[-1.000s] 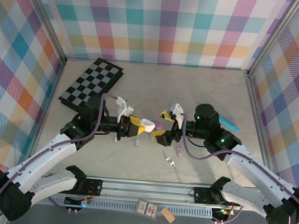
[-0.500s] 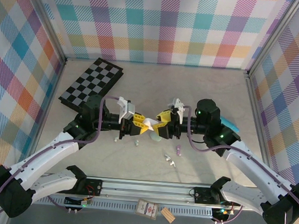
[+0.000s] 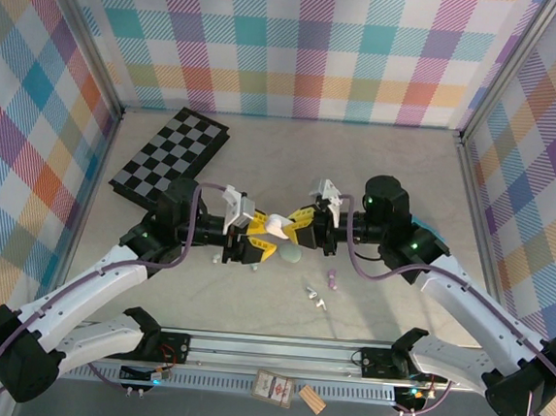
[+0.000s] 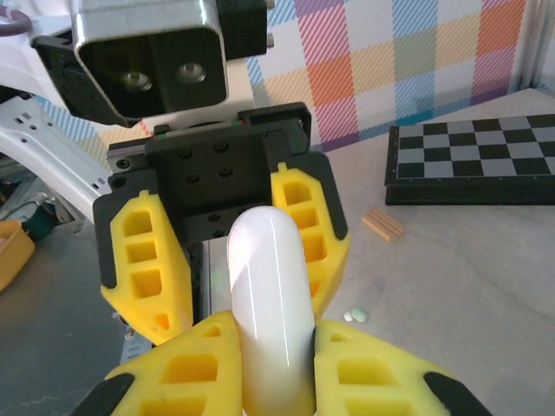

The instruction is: Insert the wireless bluetooth earbuds into the charging case

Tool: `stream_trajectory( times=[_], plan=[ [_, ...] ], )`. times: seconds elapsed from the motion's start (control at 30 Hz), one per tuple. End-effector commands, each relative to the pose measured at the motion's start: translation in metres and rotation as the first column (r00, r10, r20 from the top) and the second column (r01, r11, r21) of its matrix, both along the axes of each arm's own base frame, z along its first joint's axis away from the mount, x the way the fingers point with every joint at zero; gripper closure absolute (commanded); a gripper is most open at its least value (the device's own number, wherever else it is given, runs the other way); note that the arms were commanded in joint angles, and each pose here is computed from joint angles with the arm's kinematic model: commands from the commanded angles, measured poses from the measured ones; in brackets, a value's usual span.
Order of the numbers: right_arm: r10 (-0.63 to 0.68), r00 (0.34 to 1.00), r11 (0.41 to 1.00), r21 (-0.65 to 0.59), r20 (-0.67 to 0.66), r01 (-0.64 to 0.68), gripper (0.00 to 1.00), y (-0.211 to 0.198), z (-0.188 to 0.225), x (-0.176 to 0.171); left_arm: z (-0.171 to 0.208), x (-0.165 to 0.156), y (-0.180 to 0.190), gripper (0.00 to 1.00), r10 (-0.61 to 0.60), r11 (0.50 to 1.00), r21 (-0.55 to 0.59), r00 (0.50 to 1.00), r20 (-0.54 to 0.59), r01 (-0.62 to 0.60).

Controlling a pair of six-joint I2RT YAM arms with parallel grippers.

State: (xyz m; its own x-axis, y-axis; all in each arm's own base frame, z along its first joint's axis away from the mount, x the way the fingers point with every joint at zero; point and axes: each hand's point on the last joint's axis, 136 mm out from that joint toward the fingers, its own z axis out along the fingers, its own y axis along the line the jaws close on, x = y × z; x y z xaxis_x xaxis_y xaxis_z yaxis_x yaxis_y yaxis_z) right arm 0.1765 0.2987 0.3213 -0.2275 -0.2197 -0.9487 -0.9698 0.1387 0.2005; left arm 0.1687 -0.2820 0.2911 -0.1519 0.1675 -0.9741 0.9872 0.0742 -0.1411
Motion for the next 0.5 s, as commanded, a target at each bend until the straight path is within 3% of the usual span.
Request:
stream_trajectory(
  times=[0.0, 0.17, 0.47],
  plan=[
    [0.023, 0.999, 0.999, -0.046, 0.049, -0.020, 0.91, -0.001, 0.002, 0.000, -0.001, -0.004, -0.001, 0.50, -0.028, 0.999, 0.037, 0.999, 0.024, 0.027],
    [0.058, 0.997, 0.990, -0.129, 0.042, -0.052, 0.92, 0.001, -0.008, -0.002, -0.004, -0.004, -0.003, 0.51, -0.034, 0.998, 0.050, 0.999, 0.009, 0.033],
    [0.103, 0.994, 0.982, -0.159, 0.021, -0.098, 0.92, 0.006, -0.017, -0.009, -0.004, 0.005, -0.008, 0.51, -0.001, 0.999, 0.042, 1.000, -0.022, 0.001]
  ],
)
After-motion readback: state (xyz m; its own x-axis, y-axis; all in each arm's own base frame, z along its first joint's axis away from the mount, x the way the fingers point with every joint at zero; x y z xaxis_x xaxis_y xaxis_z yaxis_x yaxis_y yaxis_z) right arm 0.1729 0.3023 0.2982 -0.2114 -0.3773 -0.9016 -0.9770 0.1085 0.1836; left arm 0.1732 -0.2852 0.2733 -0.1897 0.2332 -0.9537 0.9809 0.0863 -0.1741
